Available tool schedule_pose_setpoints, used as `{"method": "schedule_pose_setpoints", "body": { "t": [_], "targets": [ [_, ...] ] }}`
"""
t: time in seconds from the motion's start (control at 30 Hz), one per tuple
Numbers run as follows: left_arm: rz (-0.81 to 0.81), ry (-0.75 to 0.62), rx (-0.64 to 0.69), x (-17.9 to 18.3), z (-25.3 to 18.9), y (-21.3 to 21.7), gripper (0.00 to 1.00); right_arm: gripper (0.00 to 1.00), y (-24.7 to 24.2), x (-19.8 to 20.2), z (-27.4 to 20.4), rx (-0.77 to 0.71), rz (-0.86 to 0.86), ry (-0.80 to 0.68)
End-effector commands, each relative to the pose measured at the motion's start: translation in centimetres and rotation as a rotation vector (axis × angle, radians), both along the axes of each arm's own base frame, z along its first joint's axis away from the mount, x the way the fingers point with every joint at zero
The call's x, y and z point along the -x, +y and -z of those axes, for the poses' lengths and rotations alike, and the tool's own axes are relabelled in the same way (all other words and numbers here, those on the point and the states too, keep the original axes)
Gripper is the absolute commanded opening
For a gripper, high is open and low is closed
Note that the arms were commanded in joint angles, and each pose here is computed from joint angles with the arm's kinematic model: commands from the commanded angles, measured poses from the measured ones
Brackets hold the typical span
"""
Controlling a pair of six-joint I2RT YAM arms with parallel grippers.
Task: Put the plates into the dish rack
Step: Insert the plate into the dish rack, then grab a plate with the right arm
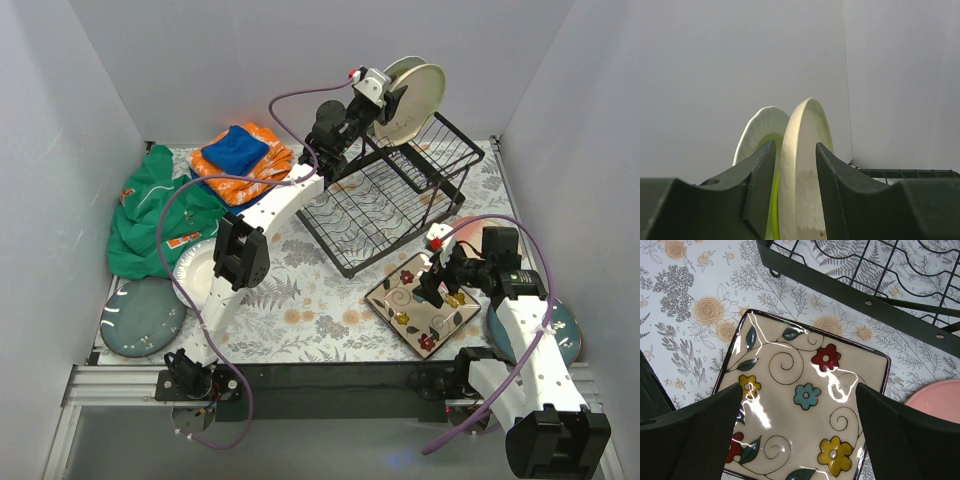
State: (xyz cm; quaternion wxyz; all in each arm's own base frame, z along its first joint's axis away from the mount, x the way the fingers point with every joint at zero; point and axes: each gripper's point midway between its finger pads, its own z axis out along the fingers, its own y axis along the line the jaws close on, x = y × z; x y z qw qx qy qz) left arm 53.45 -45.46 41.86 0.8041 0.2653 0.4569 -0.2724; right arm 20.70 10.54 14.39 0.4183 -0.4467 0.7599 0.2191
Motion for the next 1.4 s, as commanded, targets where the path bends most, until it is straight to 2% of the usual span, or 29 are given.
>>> {"method": "schedule_pose_setpoints", "body": {
  "t": [0.0,0.37,0.4,0.47,0.53,0.57,0.6,0.7,0.73,0.8,0.83,0.9,0.97,1.0,1.1,1.17,1.2,1.27,1.3,1.33,1.37],
  "targets": [
    [-0.028,-0.096,0.084,2.2,-6.9,2.3,0.37,0.98,0.3,0.0,-0.6,-0.019,-0.018,-0.011],
    [-0.013,-0.128,0.110,5.0,-10.4,3.1,0.51,0.98,0.1,0.1,-0.6,-0.024,-0.012,-0.009],
    [-0.012,-0.133,0.118,5.6,-11.3,3.5,0.57,0.99,-0.1,-0.1,-0.7,-0.024,0.000,-0.012],
    [-0.010,-0.121,0.115,6.1,-11.3,3.8,0.61,0.98,-0.2,-0.1,-0.8,-0.025,0.001,-0.016],
    [-0.003,-0.137,0.135,7.7,-13.3,4.9,0.67,0.99,-0.2,-0.1,-0.9,-0.026,0.003,-0.021],
    [-0.002,-0.109,0.124,7.7,-12.3,4.9,0.68,0.98,-0.3,-0.1,-1.0,-0.026,0.005,-0.024],
    [0.006,-0.123,0.143,9.0,-14.0,5.9,0.70,0.98,-0.3,-0.1,-1.1,-0.025,0.005,-0.029],
    [0.007,-0.070,0.135,9.9,-13.2,6.7,0.75,0.98,-0.3,-0.1,-1.3,-0.026,0.003,-0.044],
    [0.007,-0.084,0.153,11.3,-14.9,7.9,0.76,0.98,-0.3,-0.1,-1.4,-0.028,0.005,-0.044],
    [0.009,-0.025,0.136,11.6,-13.1,8.3,0.77,0.98,-0.3,-0.1,-1.6,-0.028,0.000,-0.058],
    [0.011,-0.039,0.161,13.2,-14.8,9.6,0.77,0.98,-0.2,0.0,-1.6,-0.030,-0.002,-0.060],
    [0.004,0.029,0.153,13.6,-12.9,10.3,0.77,0.98,-0.2,0.0,-1.8,-0.029,0.000,-0.068],
    [0.007,0.051,0.170,15.5,-13.6,12.0,0.77,0.98,-0.3,0.1,-1.9,-0.026,-0.002,-0.070],
    [0.009,0.104,0.165,15.6,-11.9,12.2,0.77,0.98,-0.3,0.1,-2.0,-0.021,-0.006,-0.075],
    [0.018,0.162,0.181,17.9,-11.8,14.1,0.77,0.98,-0.9,-0.1,-2.2,0.024,-0.011,-0.091],
    [0.016,0.275,0.175,18.5,-9.2,14.8,0.77,0.98,-1.3,-0.1,-2.3,0.059,-0.011,-0.089],
    [0.022,0.277,0.200,20.1,-10.2,16.2,0.77,0.98,-1.5,-0.1,-2.1,0.077,-0.023,-0.087],
    [0.028,0.398,0.183,20.9,-6.1,16.5,0.77,0.98,-1.8,0.1,-2.0,0.100,-0.028,-0.071],
    [0.036,0.399,0.212,22.6,-6.8,17.9,0.77,0.99,-1.8,0.2,-1.7,0.109,-0.039,-0.061],
    [0.036,0.436,0.208,23.0,-5.5,18.3,0.78,0.98,-1.9,0.4,-1.5,0.114,-0.046,-0.048],
    [-0.005,0.523,0.216,23.0,-2.5,19.0,0.77,0.98,-1.9,0.4,-1.3,0.119,-0.053,-0.043]
  ]
}}
